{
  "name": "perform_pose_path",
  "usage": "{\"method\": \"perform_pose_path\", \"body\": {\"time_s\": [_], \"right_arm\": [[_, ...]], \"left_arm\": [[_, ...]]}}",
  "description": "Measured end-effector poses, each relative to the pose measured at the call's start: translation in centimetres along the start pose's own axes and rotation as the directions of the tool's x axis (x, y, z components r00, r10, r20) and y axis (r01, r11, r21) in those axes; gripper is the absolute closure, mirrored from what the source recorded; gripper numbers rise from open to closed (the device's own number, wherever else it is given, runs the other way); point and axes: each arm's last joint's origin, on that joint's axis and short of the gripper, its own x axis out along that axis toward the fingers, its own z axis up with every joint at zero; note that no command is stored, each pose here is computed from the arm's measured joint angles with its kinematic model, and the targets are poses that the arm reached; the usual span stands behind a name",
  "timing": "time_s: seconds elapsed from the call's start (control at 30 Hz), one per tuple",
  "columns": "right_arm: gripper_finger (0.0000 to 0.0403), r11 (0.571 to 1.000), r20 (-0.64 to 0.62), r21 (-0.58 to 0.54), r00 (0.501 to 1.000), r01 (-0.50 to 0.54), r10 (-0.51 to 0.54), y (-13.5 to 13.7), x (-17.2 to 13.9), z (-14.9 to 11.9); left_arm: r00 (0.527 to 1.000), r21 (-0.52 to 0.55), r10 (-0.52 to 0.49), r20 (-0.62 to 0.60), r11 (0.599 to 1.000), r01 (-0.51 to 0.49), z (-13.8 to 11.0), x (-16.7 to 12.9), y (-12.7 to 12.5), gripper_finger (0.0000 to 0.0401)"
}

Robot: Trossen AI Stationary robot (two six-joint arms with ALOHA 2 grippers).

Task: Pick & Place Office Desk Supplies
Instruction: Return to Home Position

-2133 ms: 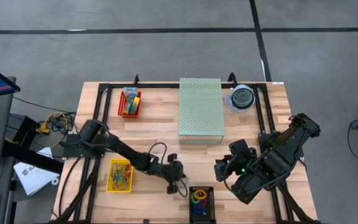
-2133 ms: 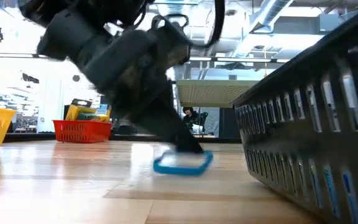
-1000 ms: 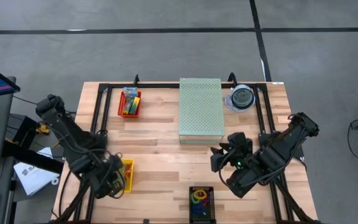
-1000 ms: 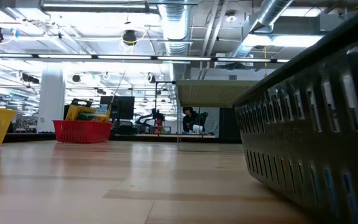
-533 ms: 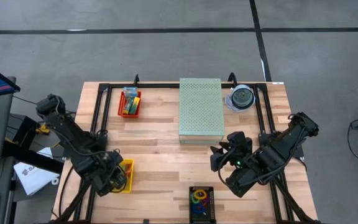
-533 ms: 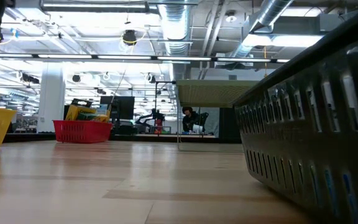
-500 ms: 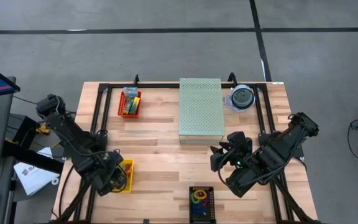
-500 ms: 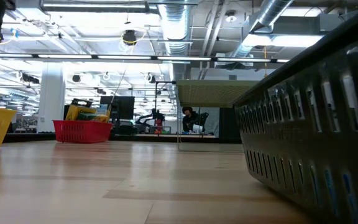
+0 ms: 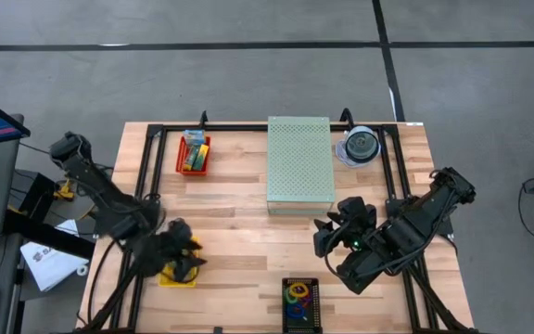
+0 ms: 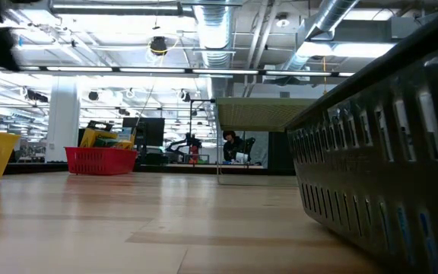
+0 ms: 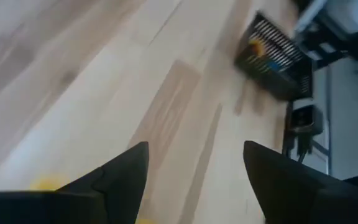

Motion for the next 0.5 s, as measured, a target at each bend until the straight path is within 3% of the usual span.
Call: {"method": "perform_pose_path", "body": {"time_s": [0.2, 0.27, 0.4, 0.5], "right_arm": [[0.0201, 1.0, 0.0, -0.017, 1.0, 0.001, -0.001, 0.0, 0.0, 0.0], [0.0201, 1.0, 0.0, -0.016, 1.0, 0.001, -0.001, 0.0, 0.0, 0.0], [0.0201, 1.0, -0.001, 0.008, 1.0, -0.002, 0.002, 0.0, 0.0, 0.0], [0.0201, 0.999, -0.001, 0.032, 1.0, -0.007, 0.007, 0.1, 0.1, 0.0]], "left_arm": [[0.979, 0.128, -0.191, 0.076, 0.975, 0.18, 4.7, 4.6, 2.6, 0.0169], [0.968, 0.17, -0.212, 0.136, 0.967, 0.188, 7.0, 5.3, 4.3, 0.0177], [0.936, 0.256, -0.224, 0.272, 0.954, 0.155, 10.6, 3.8, 6.7, 0.0187], [0.914, 0.27, -0.243, 0.325, 0.95, 0.156, 10.3, 2.1, 8.3, 0.0193]]}}
